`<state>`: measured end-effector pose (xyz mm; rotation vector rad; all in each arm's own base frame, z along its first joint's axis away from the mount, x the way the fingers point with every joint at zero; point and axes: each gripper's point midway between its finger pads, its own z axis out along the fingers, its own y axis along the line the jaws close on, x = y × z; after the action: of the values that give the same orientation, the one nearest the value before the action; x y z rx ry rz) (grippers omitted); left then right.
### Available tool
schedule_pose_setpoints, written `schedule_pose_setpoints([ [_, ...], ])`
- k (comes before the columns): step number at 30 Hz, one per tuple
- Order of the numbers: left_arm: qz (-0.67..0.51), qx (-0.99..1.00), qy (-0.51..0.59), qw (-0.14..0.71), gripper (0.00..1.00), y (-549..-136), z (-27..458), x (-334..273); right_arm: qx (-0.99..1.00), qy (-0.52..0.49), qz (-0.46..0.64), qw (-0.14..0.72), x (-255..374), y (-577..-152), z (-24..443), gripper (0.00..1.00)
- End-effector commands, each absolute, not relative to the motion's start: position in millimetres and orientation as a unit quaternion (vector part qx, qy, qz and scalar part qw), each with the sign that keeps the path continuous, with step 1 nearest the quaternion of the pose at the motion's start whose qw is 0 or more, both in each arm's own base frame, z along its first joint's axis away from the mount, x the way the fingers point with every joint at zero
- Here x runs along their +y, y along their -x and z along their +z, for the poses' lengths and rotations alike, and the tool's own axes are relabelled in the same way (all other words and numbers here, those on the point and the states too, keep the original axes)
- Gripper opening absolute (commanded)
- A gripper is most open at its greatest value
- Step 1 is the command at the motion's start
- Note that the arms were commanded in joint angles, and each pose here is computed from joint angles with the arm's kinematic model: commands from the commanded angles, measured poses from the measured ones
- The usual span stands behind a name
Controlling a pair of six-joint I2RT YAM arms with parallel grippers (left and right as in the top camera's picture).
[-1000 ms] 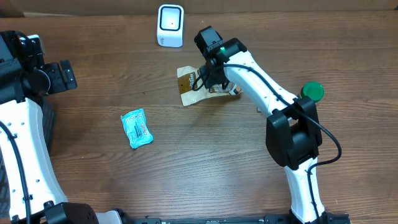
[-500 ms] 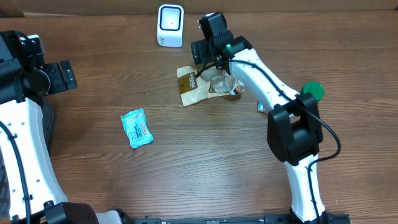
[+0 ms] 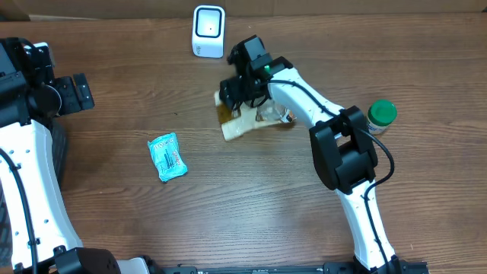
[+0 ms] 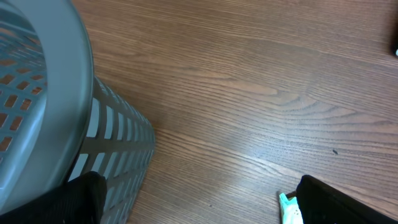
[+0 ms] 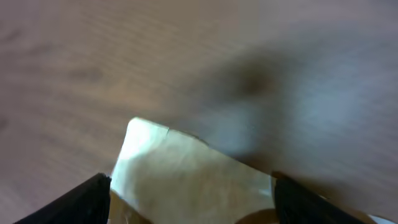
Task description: Scan the item barcode
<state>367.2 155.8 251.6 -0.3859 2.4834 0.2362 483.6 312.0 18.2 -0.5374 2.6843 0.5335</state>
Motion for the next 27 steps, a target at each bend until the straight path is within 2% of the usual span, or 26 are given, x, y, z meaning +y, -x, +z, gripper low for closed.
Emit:
schedule_pose_setpoints([
  [1,0.093,0.94,0.133,0.301,1.0,-367,250,155,0.939,0.231,0.222,0.126,341,-444,22,0.81],
  [5,0.093,0.94,0.133,0.301,0.99,-367,250,155,0.938,0.266,0.205,0.08,347,-409,26,0.81],
  [10,0.093,0.94,0.133,0.301,1.0,-367,250,155,0.94,0.276,0.196,0.052,349,-389,59,0.81],
  [18,0.093,0.94,0.133,0.301,1.0,-367,250,155,0.941,0.271,0.196,0.05,333,-370,149,0.82],
  [22,0.093,0.94,0.133,0.301,1.0,-367,250,155,0.945,0.258,0.193,0.047,309,-345,203,0.81],
  [27,0.093,0.94,0.133,0.301,1.0,-367,250,155,0.947,0.237,0.203,0.078,281,-323,261,0.81],
])
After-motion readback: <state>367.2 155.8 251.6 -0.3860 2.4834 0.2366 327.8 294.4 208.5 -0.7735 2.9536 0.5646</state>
